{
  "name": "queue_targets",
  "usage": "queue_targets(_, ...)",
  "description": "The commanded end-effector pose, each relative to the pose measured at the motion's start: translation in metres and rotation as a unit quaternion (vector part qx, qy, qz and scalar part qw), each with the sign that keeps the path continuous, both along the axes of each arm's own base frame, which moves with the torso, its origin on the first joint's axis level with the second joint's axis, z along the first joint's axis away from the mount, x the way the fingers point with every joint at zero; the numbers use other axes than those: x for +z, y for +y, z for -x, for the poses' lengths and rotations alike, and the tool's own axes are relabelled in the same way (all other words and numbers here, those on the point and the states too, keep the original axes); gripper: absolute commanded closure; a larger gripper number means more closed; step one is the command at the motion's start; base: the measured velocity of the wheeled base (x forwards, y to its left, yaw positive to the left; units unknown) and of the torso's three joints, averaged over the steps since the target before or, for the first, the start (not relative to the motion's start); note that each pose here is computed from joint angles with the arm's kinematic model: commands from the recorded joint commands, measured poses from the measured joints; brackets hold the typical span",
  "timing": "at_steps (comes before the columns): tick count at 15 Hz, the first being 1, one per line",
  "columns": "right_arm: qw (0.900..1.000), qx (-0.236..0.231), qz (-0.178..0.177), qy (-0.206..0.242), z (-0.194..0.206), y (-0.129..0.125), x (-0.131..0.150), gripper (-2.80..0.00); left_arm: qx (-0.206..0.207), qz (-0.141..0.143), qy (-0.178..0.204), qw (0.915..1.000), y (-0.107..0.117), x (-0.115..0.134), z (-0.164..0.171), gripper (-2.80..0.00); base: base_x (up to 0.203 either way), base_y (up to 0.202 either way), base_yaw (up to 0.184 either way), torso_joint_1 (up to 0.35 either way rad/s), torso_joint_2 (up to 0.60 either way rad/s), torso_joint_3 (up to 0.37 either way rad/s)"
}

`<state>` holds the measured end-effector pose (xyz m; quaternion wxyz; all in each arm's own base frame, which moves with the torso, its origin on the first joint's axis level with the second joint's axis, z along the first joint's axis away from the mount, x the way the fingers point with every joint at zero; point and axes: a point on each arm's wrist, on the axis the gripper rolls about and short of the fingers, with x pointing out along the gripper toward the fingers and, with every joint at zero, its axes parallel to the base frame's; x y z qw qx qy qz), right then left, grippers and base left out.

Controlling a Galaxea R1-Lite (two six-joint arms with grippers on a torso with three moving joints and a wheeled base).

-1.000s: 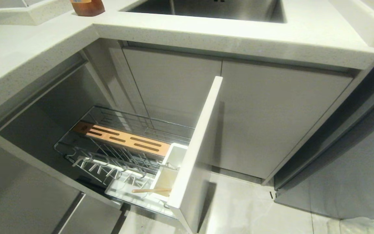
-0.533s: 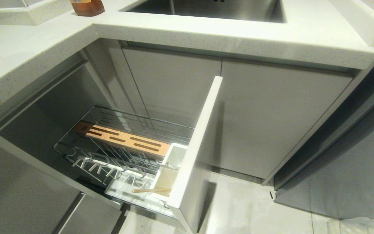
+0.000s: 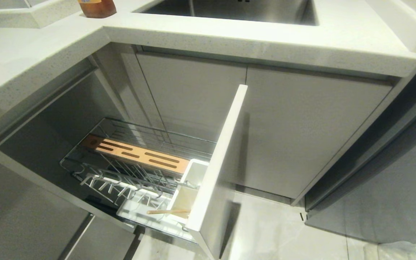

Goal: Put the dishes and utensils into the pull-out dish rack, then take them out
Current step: Pick up the chopsticks and place it in the cupboard

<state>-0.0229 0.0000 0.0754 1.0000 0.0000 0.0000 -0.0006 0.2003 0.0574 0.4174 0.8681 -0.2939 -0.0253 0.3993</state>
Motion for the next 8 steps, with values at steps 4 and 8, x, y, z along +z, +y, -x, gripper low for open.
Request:
queue_targets(4, 1.000, 0.000, 0.000, 0.000, 0.000, 0.000, 0.000, 0.00, 0.003, 0.002, 0.010, 0.9999, 0.001, -0.004, -0.005, -2.80, 0.000, 0.000, 0.000, 0.000, 0.00, 0.000)
queue_targets(8, 1.000, 0.000, 0.000, 0.000, 0.000, 0.000, 0.000, 0.00, 0.003, 0.010, 0.056, 0.9984, 0.003, -0.014, -0.012, -2.80, 0.000, 0.000, 0.000, 0.000, 0.00, 0.000)
